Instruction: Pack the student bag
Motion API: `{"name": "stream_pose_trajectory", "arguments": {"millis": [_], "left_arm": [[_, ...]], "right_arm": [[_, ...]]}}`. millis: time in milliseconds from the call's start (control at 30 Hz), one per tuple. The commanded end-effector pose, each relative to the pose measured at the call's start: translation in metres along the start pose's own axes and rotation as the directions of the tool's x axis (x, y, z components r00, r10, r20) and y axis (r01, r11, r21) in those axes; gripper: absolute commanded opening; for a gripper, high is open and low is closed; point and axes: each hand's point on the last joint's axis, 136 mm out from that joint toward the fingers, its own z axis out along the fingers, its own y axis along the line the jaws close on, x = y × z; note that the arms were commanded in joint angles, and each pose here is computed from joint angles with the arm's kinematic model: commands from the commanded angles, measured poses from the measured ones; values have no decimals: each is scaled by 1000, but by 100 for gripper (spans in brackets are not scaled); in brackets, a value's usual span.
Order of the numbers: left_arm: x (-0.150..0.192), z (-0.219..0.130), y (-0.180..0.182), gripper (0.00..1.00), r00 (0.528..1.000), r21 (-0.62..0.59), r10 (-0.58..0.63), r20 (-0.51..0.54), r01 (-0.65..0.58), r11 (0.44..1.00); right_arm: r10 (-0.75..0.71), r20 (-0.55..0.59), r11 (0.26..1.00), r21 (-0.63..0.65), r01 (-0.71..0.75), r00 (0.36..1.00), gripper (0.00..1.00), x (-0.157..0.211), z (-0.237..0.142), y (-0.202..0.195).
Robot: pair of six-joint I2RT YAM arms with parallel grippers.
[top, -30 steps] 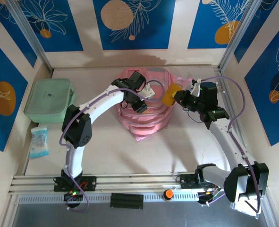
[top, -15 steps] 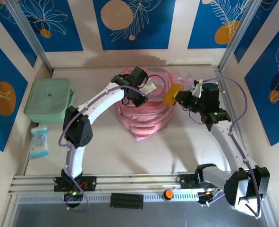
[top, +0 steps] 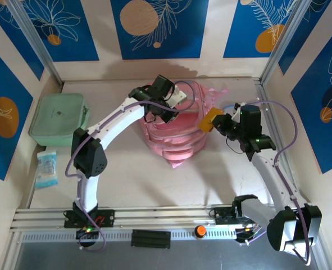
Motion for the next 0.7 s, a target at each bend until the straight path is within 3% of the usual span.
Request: {"name": "stream_pose_trajectory", "arguments": {"millis": [0, 233, 533, 667], "left_arm": [[-48, -50, -21, 0, 976, 92, -60, 207, 42, 995], [-76, -72, -27, 0, 941, 136, -127, 315, 87, 987], [-92, -72, -31, 0, 921, 194, -182, 344, 120, 974], [-94, -72, -32, 0, 917, 207, -196, 348, 129, 970]], "right_arm": [[110, -69, 994, -4, -111, 992, 5, 16, -1, -5], [174, -115, 969, -159, -191, 978, 5, 22, 9, 36], [300, -119, 950, -49, -307, 947, 5, 25, 60, 38], [339, -115, 936, -58, -347, 934, 5, 16, 86, 45]]}}
